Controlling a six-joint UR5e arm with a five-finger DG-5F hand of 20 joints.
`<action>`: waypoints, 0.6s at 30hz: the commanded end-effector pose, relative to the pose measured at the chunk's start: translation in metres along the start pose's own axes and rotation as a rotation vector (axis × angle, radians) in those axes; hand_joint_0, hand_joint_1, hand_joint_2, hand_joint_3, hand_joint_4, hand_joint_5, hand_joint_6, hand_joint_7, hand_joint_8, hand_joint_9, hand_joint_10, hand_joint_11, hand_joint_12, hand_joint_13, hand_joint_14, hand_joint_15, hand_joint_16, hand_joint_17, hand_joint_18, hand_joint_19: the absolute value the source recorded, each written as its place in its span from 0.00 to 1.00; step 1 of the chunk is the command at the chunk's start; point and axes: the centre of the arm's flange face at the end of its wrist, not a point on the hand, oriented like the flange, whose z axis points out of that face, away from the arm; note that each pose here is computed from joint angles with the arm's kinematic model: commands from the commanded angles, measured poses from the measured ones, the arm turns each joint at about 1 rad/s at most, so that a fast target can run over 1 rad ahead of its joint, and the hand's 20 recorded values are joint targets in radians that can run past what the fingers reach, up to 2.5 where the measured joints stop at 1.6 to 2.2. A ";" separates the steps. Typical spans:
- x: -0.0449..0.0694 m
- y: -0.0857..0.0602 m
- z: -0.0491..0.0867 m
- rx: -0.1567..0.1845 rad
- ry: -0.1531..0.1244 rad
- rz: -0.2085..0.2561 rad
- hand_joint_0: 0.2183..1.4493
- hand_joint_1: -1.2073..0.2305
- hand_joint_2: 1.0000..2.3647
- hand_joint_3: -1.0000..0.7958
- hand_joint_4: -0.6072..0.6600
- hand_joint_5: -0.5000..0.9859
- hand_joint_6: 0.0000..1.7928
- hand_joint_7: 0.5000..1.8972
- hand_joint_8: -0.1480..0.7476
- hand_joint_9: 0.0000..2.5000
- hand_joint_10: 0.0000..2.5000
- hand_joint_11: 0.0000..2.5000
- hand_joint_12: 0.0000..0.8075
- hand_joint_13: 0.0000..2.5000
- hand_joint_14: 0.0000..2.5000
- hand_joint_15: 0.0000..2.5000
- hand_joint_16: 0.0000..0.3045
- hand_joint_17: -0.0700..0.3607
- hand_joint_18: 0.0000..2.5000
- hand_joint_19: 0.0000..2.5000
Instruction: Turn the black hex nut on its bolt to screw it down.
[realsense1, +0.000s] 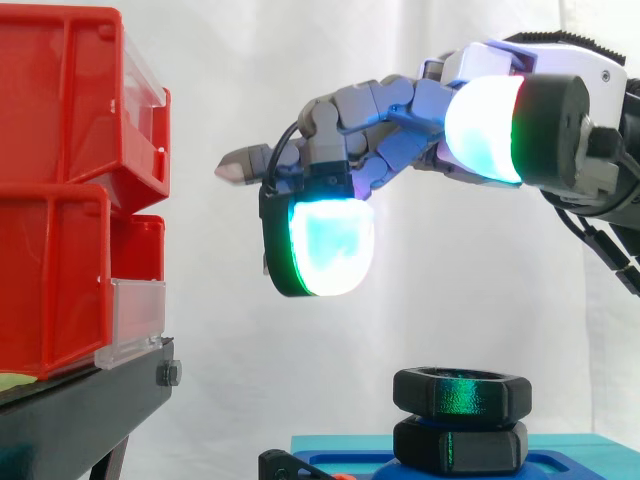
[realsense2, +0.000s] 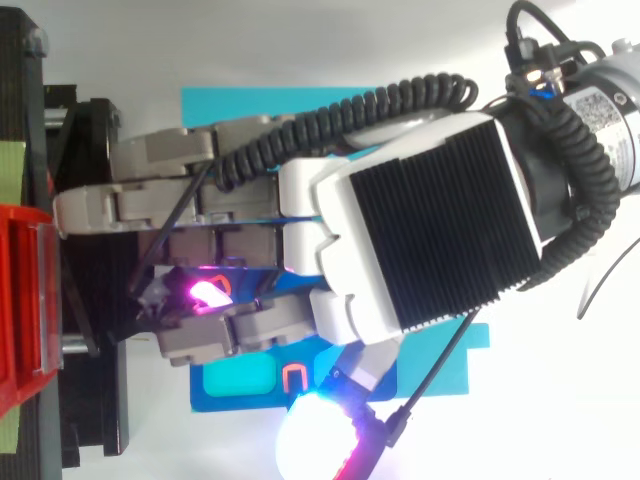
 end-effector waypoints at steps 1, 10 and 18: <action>0.005 0.006 -0.002 -0.001 0.043 0.019 0.19 0.77 0.00 0.28 0.66 0.31 0.29 0.63 0.53 0.32 0.00 0.07 0.49 0.14 0.00 0.00 0.19 0.47 0.17 0.10; 0.039 0.026 -0.013 0.022 0.081 0.049 0.20 0.77 0.00 0.28 0.66 0.31 0.29 0.64 0.53 0.32 0.00 0.07 0.48 0.14 0.00 0.00 0.19 0.46 0.17 0.10; 0.041 0.027 -0.013 0.022 0.077 0.059 0.20 0.77 0.00 0.28 0.66 0.31 0.29 0.64 0.53 0.32 0.00 0.07 0.48 0.14 0.00 0.00 0.19 0.46 0.17 0.10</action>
